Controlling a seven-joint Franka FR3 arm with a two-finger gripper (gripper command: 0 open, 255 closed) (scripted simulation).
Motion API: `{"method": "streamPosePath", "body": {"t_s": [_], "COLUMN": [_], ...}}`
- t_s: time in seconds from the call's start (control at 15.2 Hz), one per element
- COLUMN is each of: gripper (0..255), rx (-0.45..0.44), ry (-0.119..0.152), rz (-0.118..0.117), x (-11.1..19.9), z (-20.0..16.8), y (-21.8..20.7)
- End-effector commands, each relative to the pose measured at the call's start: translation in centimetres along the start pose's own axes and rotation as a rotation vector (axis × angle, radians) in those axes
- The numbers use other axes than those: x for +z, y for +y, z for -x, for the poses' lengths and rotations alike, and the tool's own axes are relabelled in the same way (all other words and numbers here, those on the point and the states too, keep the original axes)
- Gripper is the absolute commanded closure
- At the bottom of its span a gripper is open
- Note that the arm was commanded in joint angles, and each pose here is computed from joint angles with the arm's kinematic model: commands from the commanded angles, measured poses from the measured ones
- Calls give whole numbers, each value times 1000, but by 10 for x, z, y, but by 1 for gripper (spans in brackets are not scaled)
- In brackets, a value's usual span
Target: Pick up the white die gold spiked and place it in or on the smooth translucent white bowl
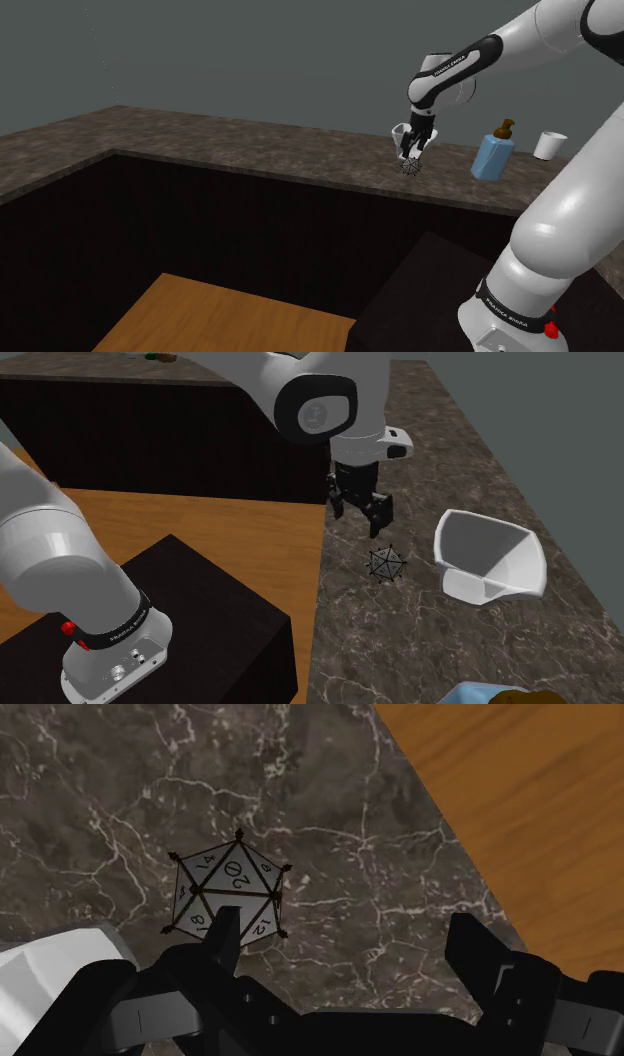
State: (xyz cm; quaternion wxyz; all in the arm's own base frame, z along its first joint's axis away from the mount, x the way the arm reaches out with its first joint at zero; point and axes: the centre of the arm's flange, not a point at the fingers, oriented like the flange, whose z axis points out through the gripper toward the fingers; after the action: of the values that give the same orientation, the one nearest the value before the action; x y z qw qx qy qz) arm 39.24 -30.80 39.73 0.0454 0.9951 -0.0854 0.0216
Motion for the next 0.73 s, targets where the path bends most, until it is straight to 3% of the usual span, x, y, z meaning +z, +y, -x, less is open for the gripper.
{"method": "streamPosePath", "body": {"t_s": [0.0, 0.26, 0.66], "gripper": [0, 0, 0], "rx": [4, 14, 14], "ry": [1, 2, 2], "rz": [10, 27, 27], "x": [14, 41, 72], "z": [-6, -21, -21], "y": [17, 53, 54]}}
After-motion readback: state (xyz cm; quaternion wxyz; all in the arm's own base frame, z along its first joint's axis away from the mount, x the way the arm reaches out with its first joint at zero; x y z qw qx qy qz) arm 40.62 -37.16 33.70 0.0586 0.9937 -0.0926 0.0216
